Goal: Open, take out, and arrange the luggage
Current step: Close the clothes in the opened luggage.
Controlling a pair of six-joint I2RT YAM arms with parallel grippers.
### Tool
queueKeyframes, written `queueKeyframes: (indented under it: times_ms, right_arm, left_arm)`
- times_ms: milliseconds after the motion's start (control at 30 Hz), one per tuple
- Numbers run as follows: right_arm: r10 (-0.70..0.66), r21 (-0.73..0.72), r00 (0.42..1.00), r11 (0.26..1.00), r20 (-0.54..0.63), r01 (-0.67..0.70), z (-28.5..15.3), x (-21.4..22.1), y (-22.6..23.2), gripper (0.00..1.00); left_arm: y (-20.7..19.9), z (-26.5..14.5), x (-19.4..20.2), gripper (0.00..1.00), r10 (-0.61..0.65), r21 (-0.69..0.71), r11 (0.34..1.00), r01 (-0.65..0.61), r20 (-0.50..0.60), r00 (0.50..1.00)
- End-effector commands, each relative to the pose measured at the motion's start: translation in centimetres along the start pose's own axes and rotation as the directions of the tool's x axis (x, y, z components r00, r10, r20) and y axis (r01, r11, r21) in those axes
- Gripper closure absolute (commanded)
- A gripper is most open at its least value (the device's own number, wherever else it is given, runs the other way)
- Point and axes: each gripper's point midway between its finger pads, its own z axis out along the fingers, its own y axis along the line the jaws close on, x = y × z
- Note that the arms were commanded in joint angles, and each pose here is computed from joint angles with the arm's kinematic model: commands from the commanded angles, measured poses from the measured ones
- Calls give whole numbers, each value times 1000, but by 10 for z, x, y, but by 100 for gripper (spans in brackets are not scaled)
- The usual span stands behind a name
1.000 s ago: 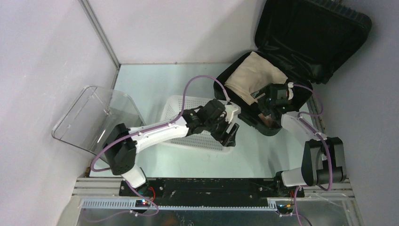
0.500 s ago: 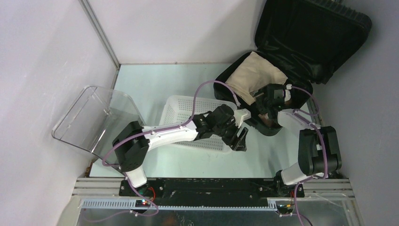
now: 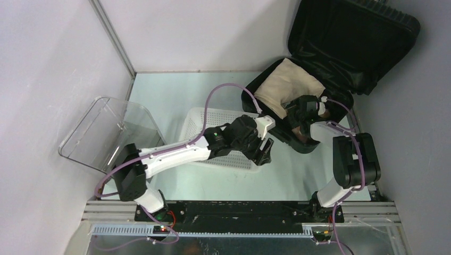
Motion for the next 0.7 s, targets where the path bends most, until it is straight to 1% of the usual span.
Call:
queueKeyframes:
  times_ms: [0, 133, 267, 367, 533, 600, 667]
  right_arm:
    - [42, -70, 997, 997, 59, -38, 9, -15, 17, 30]
    - [36, -95, 997, 995, 72, -29, 13, -21, 20, 34]
    - [5, -123, 996, 992, 86, 6, 15, -25, 24, 39]
    - [-16, -146, 995, 989, 103, 31, 17, -27, 29, 40]
    - [-25, -141, 993, 989, 116, 41, 18, -28, 28, 41]
    - [-31, -143, 992, 989, 124, 49, 18, -29, 29, 43]
    - [-39, -151, 991, 987, 130, 58, 17, -30, 31, 48]
  left_arm:
    - [26, -24, 8, 24, 24, -155, 988, -25, -4, 1000]
    - [29, -22, 22, 20, 24, -148, 989, -28, -34, 999]
    - [28, -13, 29, 20, 18, -127, 992, -25, -56, 998]
    - [23, -5, 33, 20, -14, -92, 996, 8, -59, 998]
    - [11, 9, 37, 20, -54, -29, 998, 53, -56, 997]
    - [9, 15, 40, 20, -60, -16, 998, 59, -66, 996]
    - [8, 21, 44, 22, -64, -2, 998, 64, -81, 995]
